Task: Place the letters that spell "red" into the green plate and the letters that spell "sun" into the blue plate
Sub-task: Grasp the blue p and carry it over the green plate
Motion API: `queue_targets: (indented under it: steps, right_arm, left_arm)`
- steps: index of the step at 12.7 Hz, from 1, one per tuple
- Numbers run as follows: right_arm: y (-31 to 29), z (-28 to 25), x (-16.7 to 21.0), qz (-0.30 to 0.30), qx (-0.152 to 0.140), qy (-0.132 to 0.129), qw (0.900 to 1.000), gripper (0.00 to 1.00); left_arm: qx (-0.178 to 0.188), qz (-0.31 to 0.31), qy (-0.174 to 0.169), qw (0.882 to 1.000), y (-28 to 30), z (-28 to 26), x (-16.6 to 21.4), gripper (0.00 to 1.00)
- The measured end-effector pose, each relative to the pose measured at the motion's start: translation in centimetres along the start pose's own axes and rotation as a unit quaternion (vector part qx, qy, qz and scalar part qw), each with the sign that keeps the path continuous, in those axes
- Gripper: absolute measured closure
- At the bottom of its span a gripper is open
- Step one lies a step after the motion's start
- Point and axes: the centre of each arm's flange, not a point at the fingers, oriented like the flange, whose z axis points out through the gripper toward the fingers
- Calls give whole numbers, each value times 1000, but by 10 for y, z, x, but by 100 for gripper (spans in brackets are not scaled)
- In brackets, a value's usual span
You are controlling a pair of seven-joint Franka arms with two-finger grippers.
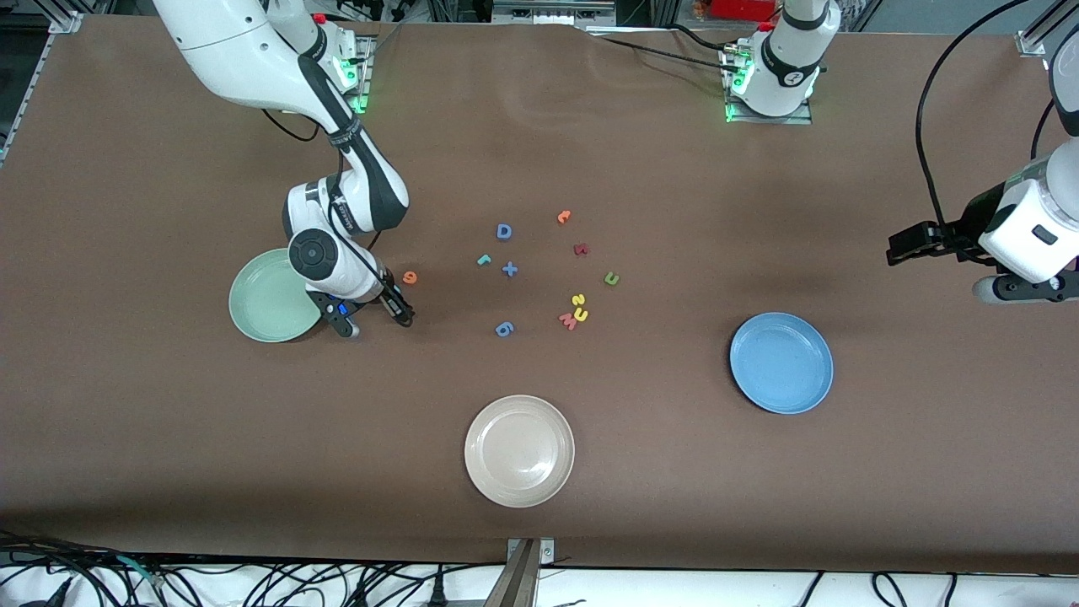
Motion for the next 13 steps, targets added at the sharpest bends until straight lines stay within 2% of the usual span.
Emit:
queue_targets:
  steps: [1,2,3,5,6,7,8,13]
  right_arm:
    - [0,0,0,0,0,0,1000,23]
    - [0,0,0,0,0,0,1000,24]
    - [1,1,0,0,-1,-1,1000,33]
    - [3,3,-1,0,-4,-2,1000,36]
    - [4,3,-1,1,-7,-3,1000,43]
    - [6,3,-1,2,-11,-4,1000,56]
    - [6,-2,0,2,-8,-3,1000,61]
    - [8,-1,-1,2,-16,-7,1000,63]
  left_arm:
    - [-3,5,-3,1000,7,3,1,0]
    - [-4,12,-8,1000,16,8,2,0]
    - [-4,19,-12,1000,25,13,3,0]
    - [-3,29,-18,999,38,20,5,0]
    - [-3,31,-20,999,41,22,5,0]
    - [-4,33,-21,999,43,24,5,0]
    - [-4,34,-22,999,45,26,6,0]
    - [-3,37,-26,999,48,31,7,0]
